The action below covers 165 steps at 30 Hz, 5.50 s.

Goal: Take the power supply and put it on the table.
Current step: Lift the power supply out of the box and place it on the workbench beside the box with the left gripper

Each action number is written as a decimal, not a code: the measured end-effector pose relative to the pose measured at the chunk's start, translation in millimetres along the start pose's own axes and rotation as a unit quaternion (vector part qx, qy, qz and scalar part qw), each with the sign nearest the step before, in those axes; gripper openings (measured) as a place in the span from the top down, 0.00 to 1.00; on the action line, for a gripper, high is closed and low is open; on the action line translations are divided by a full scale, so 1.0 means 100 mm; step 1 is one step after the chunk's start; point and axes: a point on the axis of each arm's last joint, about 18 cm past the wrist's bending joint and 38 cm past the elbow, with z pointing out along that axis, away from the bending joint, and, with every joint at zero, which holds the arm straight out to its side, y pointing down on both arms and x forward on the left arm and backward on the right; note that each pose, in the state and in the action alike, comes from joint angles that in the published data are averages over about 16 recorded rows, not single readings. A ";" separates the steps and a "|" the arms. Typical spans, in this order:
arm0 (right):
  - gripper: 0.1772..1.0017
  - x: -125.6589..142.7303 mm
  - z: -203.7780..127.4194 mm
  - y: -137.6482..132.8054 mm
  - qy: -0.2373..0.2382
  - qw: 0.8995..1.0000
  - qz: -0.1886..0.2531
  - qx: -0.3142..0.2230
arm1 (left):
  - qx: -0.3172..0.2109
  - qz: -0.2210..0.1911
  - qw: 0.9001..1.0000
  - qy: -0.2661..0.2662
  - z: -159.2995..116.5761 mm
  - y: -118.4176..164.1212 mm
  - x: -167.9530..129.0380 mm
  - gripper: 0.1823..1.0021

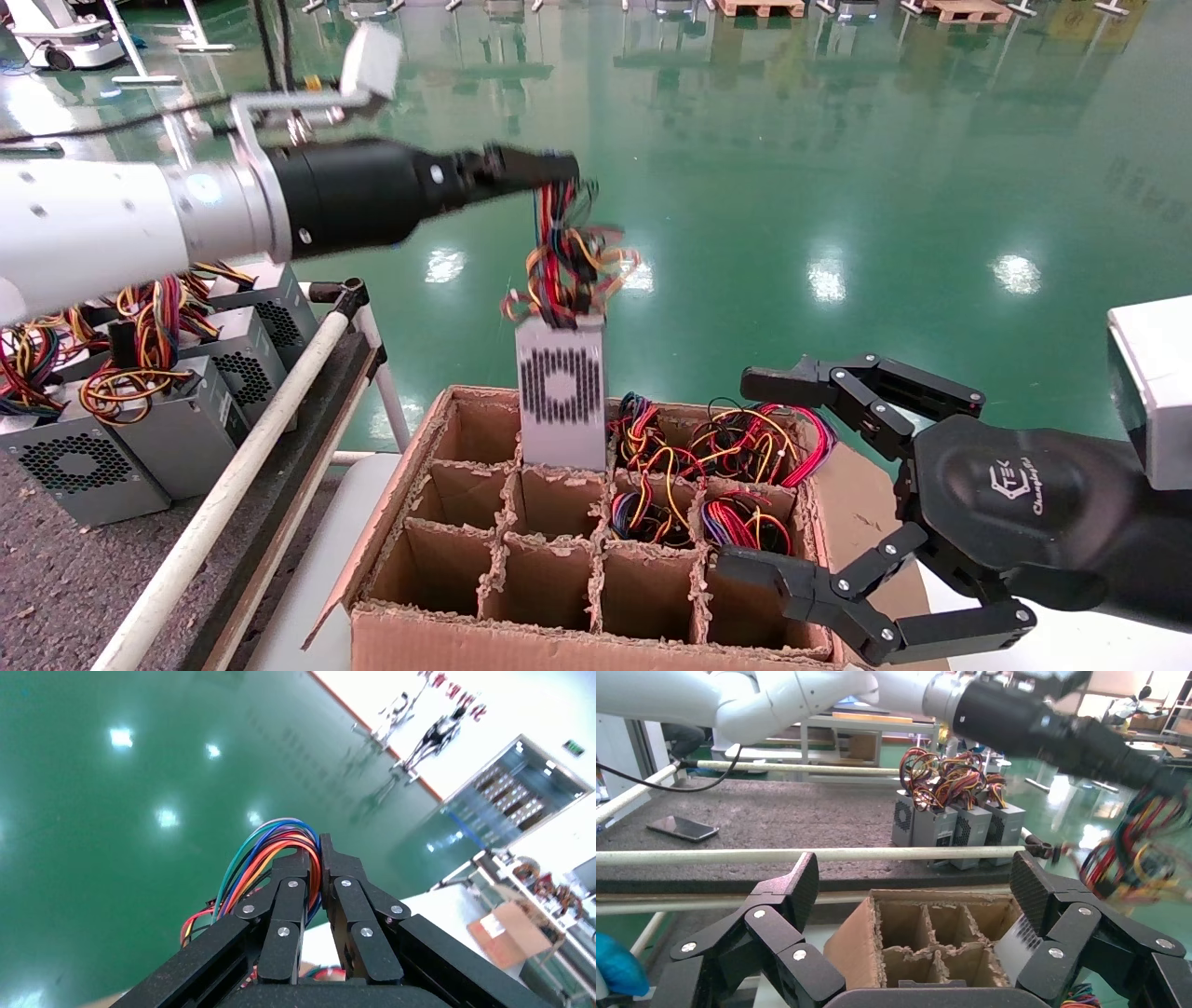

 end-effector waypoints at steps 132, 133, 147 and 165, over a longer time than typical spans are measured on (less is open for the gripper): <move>0.00 0.00 0.00 0.00 0.000 1.000 0.000 0.000 | 0.066 0.070 0.922 -0.376 -3.70 -0.36 -1.44 0.98; 0.00 0.00 0.00 0.00 0.000 1.000 0.000 0.000 | 0.065 0.070 0.921 -0.377 -3.70 -0.34 -1.44 0.98; 0.00 0.00 0.00 0.00 0.000 1.000 0.000 0.000 | 0.068 0.065 0.916 -0.389 -3.68 -0.25 -1.42 0.97; 0.00 0.00 0.00 0.00 0.000 1.000 0.000 0.000 | 0.068 0.068 0.917 -0.388 -3.68 -0.26 -1.43 0.75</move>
